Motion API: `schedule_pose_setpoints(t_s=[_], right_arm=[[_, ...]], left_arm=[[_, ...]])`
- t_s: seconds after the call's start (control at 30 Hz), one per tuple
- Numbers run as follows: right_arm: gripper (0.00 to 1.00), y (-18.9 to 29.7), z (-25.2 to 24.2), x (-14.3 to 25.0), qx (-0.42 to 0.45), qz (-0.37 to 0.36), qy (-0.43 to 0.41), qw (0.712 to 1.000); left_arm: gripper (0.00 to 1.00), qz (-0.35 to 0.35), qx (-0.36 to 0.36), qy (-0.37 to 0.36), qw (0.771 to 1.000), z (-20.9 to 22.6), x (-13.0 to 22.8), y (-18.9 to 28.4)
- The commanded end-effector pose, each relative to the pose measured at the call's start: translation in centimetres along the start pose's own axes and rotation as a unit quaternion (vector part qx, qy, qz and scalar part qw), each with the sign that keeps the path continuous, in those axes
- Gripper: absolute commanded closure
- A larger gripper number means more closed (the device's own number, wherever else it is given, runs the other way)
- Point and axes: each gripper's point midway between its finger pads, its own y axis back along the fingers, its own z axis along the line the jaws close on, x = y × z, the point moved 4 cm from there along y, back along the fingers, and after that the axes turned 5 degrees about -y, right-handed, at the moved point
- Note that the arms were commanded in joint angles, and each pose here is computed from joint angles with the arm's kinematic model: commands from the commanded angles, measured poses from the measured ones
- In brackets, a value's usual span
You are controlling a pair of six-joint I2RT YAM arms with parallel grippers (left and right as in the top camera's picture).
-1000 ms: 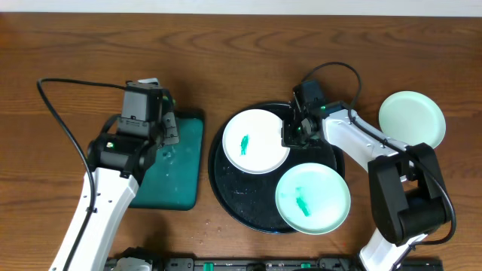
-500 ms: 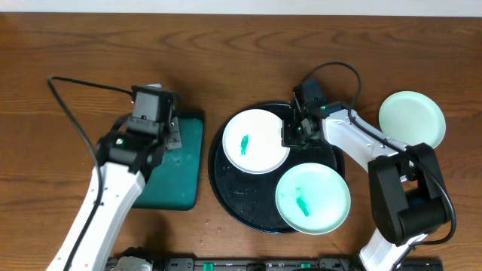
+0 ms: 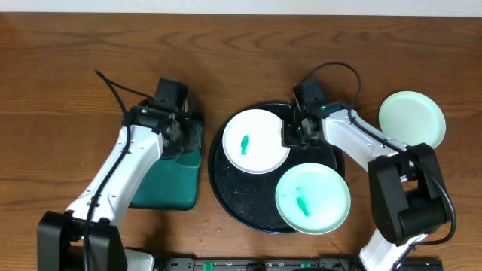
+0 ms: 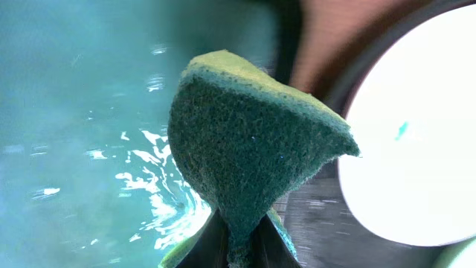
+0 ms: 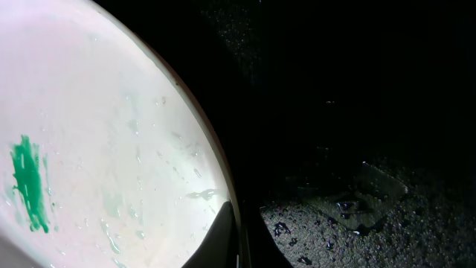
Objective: Clean dirty plates on tray and stack at the side
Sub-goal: 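Lift the sponge with the left gripper and carry it to the plate, then scrub the white plate with the sponge while the right gripper holds it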
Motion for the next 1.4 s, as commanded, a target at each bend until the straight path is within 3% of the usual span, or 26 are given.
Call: schedule_pose_setpoints(t_s=[0.0, 0.23, 0.6, 0.87, 1.0, 1.2, 1.37], right_arm=[[0.99, 0.0, -0.7, 0.2, 0.01, 0.001, -0.005, 1.0], [0.99, 0.0, -0.6, 0.1, 0.009, 0.0, -0.005, 1.0], [0.99, 0.0, -0.7, 0.2, 0.01, 0.001, -0.006, 1.0], [0.99, 0.0, -0.7, 0.3, 0.011, 0.003, -0.006, 1.0], [0.99, 0.0, -0.7, 0.3, 0.01, 0.003, -0.006, 1.0], [0.99, 0.0, -0.6, 0.4, 0.01, 0.004, 0.001, 1.0], [0.99, -0.1, -0.4, 0.4, 0.01, 0.003, 0.004, 1.0]], left_arm=[[0.93, -0.007, 0.089, 0.017, 0.996, -3.3, -1.0, 2.0], [0.93, 0.026, 0.127, 0.005, 0.992, -6.5, -1.0, 1.1], [0.93, 0.076, 0.118, -0.034, 0.99, -11.8, -3.4, -3.5], [0.93, 0.12, 0.001, 0.009, 0.993, -9.8, -3.0, -8.3], [0.93, 0.149, -0.011, 0.014, 0.989, -9.4, -2.2, -10.0], [0.93, 0.218, 0.061, 0.001, 0.974, -12.1, 0.3, -12.7], [0.93, 0.225, 0.127, -0.045, 0.965, -16.3, 1.9, -13.3]])
